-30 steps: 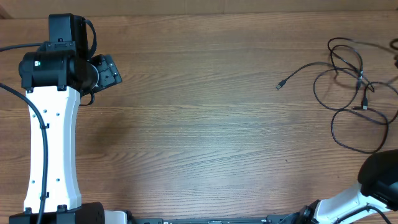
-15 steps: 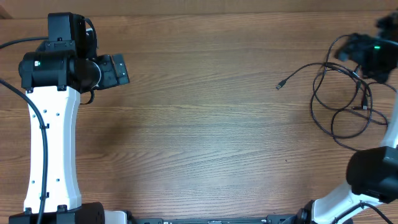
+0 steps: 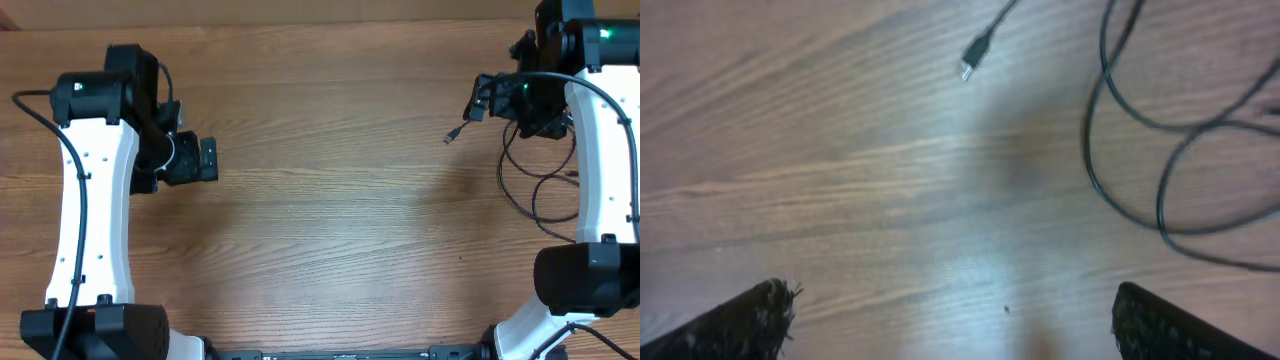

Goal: Untangle cables

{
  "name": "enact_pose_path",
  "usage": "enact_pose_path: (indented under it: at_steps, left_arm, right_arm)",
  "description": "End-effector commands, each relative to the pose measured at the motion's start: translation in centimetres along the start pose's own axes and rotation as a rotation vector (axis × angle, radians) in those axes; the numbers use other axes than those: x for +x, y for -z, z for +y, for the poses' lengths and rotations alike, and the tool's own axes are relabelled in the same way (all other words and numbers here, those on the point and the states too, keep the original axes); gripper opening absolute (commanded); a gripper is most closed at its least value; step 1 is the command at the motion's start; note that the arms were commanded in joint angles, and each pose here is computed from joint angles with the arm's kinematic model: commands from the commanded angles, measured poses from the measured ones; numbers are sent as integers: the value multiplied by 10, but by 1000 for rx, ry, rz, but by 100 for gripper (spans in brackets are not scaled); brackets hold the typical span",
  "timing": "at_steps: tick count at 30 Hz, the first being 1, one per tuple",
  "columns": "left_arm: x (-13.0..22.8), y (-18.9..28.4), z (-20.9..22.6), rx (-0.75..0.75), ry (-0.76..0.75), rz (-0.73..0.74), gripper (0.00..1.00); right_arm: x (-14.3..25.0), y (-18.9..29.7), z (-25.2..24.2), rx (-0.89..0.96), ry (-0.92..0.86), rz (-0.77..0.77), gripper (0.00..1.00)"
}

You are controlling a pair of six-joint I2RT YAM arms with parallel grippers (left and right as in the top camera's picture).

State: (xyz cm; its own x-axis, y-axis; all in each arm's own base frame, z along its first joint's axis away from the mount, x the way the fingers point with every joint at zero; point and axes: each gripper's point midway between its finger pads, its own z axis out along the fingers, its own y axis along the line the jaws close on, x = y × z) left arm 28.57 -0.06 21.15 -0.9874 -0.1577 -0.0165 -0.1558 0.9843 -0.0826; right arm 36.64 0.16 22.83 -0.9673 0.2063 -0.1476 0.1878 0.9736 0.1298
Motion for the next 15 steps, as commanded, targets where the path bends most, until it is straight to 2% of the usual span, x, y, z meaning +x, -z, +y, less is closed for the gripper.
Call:
enact_pose_path:
  at_steps: [1,5,12,15]
  left_arm:
    - [22,-5,5,-15,25,-6,100]
    - [38,-13,8,-1,33,-112,99]
    - [50,10,7,65,-5,-605,100]
    - [61,21,8,92,-2,-763,99]
  right_arm:
    - [11,13,-4,15,-9,-36,100]
    - [30,15,-6,3,-11,-81,100]
    - [58,29,-5,-75,23,-357,100]
    - [72,35,-6,-92,35,-461,100]
